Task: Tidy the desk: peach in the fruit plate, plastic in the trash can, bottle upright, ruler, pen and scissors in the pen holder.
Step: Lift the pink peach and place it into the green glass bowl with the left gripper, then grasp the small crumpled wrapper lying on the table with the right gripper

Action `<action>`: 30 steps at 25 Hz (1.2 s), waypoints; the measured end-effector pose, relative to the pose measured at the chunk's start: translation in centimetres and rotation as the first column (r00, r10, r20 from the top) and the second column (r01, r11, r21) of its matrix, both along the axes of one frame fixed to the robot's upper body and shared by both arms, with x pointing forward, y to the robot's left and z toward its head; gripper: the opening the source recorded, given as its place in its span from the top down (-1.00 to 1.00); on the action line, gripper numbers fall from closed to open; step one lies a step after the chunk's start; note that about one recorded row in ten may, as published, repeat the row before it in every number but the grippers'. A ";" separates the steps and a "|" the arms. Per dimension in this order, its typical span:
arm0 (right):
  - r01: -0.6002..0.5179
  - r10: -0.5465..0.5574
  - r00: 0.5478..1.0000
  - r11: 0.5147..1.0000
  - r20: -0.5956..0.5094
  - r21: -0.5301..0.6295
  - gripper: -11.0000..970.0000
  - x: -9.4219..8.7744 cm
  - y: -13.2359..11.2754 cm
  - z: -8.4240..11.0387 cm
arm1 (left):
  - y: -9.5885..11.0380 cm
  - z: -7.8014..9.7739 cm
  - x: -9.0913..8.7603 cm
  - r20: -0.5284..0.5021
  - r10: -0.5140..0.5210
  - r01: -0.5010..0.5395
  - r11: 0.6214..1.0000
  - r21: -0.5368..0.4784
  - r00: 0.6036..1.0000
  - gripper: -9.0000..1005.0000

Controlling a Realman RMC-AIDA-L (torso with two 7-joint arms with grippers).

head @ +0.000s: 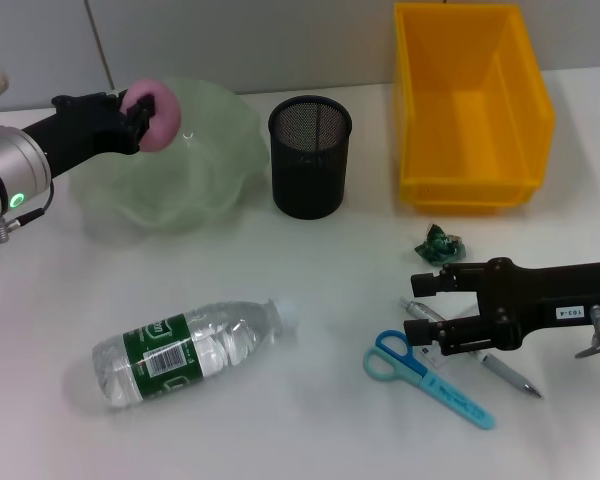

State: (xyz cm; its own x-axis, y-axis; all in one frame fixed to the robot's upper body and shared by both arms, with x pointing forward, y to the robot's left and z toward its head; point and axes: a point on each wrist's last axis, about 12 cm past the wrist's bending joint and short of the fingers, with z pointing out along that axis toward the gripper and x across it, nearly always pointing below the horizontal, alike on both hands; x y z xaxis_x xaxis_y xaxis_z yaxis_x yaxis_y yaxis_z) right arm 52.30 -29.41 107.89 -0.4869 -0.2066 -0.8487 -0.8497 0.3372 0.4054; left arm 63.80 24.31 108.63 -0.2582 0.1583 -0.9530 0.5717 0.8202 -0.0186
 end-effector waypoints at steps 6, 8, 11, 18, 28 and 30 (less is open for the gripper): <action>0.001 -0.001 1.000 1.000 0.001 -0.001 -0.68 0.0 0.0 0.0 | 0.0 0.0 0.0 -0.003 0.003 -0.003 1.000 -0.003 1.000 0.60; 0.001 -0.001 1.000 1.000 0.001 0.000 -0.68 0.0 0.0 0.0 | 0.0 -0.1 0.0 -0.009 0.004 -0.004 1.000 -0.005 1.000 0.54; 0.001 -0.001 1.000 1.000 0.000 0.000 -0.68 0.0 0.0 0.0 | 0.0 -0.2 -0.1 -0.010 0.003 -0.003 1.000 -0.007 1.000 0.36; 0.001 -0.001 1.000 1.000 0.000 0.000 -0.68 0.0 0.0 0.0 | -0.1 -0.1 -0.1 -0.009 0.000 0.000 1.000 -0.010 1.000 -0.25; 0.002 -0.002 1.000 1.000 0.000 0.000 -0.68 0.0 0.0 0.0 | -0.1 -0.1 -0.1 -0.009 0.003 -0.004 1.000 -0.013 1.000 -0.53; 0.001 -0.001 1.000 1.000 0.000 -0.001 -0.68 0.0 0.0 0.0 | -0.1 -0.1 -0.1 -0.009 0.003 -0.004 1.000 -0.013 1.000 -0.54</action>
